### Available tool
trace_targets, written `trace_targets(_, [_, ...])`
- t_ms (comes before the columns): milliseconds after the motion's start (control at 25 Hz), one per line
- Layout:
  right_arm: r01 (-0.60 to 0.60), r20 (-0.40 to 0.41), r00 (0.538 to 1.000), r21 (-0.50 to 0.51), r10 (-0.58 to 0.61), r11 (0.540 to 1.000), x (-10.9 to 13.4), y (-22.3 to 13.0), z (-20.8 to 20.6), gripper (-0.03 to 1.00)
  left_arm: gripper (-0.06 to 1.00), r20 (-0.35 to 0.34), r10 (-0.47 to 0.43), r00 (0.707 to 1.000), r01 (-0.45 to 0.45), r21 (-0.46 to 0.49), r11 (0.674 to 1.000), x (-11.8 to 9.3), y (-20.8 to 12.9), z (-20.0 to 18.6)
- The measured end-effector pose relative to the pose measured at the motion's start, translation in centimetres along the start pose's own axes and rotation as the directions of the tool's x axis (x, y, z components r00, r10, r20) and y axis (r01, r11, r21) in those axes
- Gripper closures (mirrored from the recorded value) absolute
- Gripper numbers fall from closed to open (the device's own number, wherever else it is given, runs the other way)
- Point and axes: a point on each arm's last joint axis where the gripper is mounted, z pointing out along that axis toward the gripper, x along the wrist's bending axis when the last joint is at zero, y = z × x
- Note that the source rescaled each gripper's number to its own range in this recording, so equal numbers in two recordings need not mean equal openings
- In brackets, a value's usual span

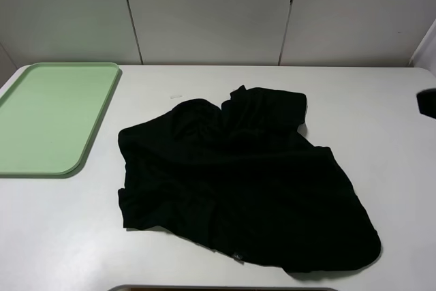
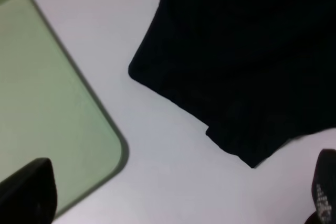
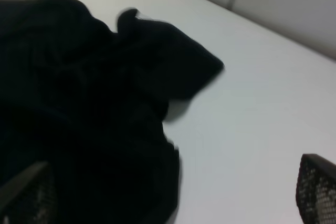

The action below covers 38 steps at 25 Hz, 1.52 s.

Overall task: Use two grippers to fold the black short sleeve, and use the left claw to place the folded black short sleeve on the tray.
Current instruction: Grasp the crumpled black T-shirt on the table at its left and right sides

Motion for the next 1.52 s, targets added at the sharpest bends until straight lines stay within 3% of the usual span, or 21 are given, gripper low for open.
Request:
trace_targets(240, [0.065, -0.027, 0.998, 0.08, -0.063, 0.995, -2.1, 3.1, 5.6, -0.03, -0.03, 0.064, 0.012, 0.998, -0.016, 0.065, 0.998, 2.4, 4.1, 4.2])
trace_targets(600, [0.127, -0.073, 0.991, 0.242, -0.112, 0.962, -3.4, 2.1, 13.4, -0.03, -0.03, 0.134, 0.088, 0.987, -0.102, 0.096, 0.99, 4.6, 5.8, 11.4])
trace_targets(720, [0.188, -0.136, 0.979, 0.29, -0.154, 0.939, -3.3, 1.3, 15.0, -0.03, -0.03, 0.18, 0.158, 0.971, -0.174, 0.077, 0.982, 4.7, 6.0, 12.8])
trace_targets(840, [0.276, -0.266, 0.945, 0.348, -0.188, 0.896, -2.6, 0.2, 15.9, -0.03, -0.03, 0.231, 0.243, 0.942, -0.26, 0.044, 0.965, 4.5, 6.1, 13.8])
trace_targets(960, [0.37, -0.397, 0.891, 0.351, -0.221, 0.86, -1.8, -0.5, 16.0, -0.03, -0.03, 0.261, 0.312, 0.914, -0.33, 0.03, 0.943, 4.4, 6.0, 14.1])
trace_targets(1040, [0.409, -0.441, 0.863, 0.323, -0.246, 0.853, -1.5, -0.6, 15.9, -0.03, -0.03, 0.282, 0.367, 0.886, -0.389, 0.023, 0.921, 4.3, 5.8, 14.4])
trace_targets(1200, [0.434, -0.49, 0.834, 0.296, -0.255, 0.851, -1.2, -0.8, 16.3, -0.03, -0.03, 0.316, 0.378, 0.87, -0.41, 0.041, 0.911, 4.5, 5.5, 15.5])
trace_targets(1520, [0.427, -0.514, 0.83, 0.333, -0.218, 0.841, -1.2, -1.9, 18.7, -0.03, -0.03, 0.346, 0.361, 0.866, -0.41, 0.078, 0.909, 4.9, 5.0, 17.5])
